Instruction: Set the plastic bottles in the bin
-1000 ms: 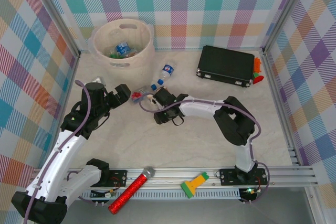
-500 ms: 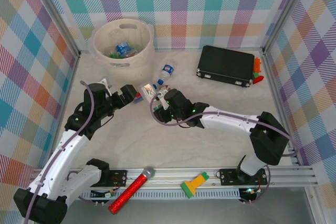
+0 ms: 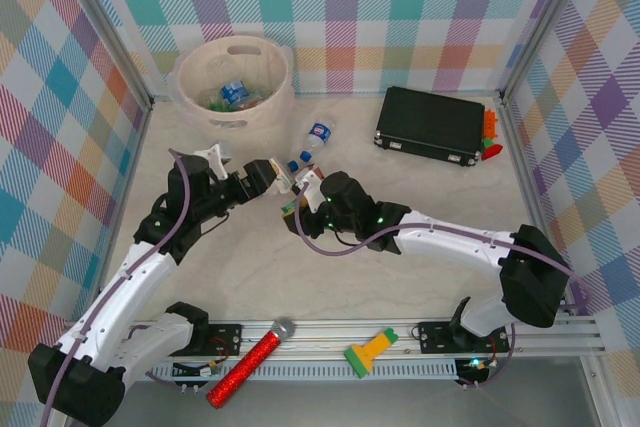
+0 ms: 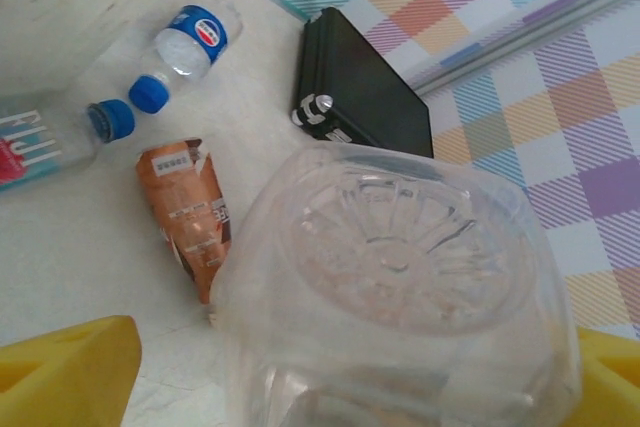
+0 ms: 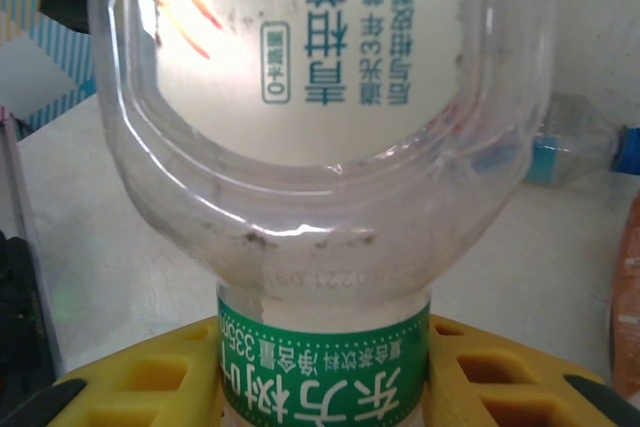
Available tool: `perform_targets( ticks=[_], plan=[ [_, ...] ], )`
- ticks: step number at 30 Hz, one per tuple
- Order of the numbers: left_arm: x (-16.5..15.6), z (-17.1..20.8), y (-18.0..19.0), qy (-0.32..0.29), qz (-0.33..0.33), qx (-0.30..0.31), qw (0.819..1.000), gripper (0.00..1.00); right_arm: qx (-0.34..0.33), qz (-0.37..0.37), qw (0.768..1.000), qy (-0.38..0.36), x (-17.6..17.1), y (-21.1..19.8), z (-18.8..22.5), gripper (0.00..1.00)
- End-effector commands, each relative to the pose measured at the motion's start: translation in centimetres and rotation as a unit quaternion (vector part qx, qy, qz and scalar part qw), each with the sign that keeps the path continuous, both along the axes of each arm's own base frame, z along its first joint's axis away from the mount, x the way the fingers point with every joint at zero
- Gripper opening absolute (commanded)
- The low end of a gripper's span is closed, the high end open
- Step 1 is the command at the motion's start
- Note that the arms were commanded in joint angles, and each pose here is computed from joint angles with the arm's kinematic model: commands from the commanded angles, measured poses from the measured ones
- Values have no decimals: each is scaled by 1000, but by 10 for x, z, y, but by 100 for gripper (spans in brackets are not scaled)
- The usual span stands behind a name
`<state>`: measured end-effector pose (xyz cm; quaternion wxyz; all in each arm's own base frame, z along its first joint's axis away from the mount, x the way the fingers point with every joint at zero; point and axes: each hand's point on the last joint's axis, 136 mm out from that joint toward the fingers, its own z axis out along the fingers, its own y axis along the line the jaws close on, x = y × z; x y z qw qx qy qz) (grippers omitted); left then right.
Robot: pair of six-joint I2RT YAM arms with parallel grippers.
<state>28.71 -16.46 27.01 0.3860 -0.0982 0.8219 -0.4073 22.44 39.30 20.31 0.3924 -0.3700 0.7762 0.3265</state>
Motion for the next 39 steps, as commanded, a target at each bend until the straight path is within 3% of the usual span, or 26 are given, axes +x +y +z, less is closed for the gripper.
perform_targets(
  ticks=[1, 9, 14, 17, 29, 39],
  plan=[
    [-2, 16, -10, -30, -25, -11, 999, 87, 41, 36, 998, -26, -12, 9, 27, 37],
    [-7, 29, -14, -57, -37, -5, 998, 63, 42, 40, 998, -28, -13, 10, 28, 38],
    [-10, 33, -17, -62, -42, -3, 997, 52, 38, 28, 999, -27, -10, 8, 28, 60],
    [-11, 36, -16, -69, -42, 0, 997, 52, 40, 14, 999, -32, -7, 3, 30, 99],
    [-6, 72, 7, -119, 3, 73, 990, 51, 72, -36, 994, -72, -3, -24, 52, 99],
    [28, 142, 25, -204, 50, 188, 960, 49, 98, -73, 988, -92, -3, -48, 70, 99]
  ],
)
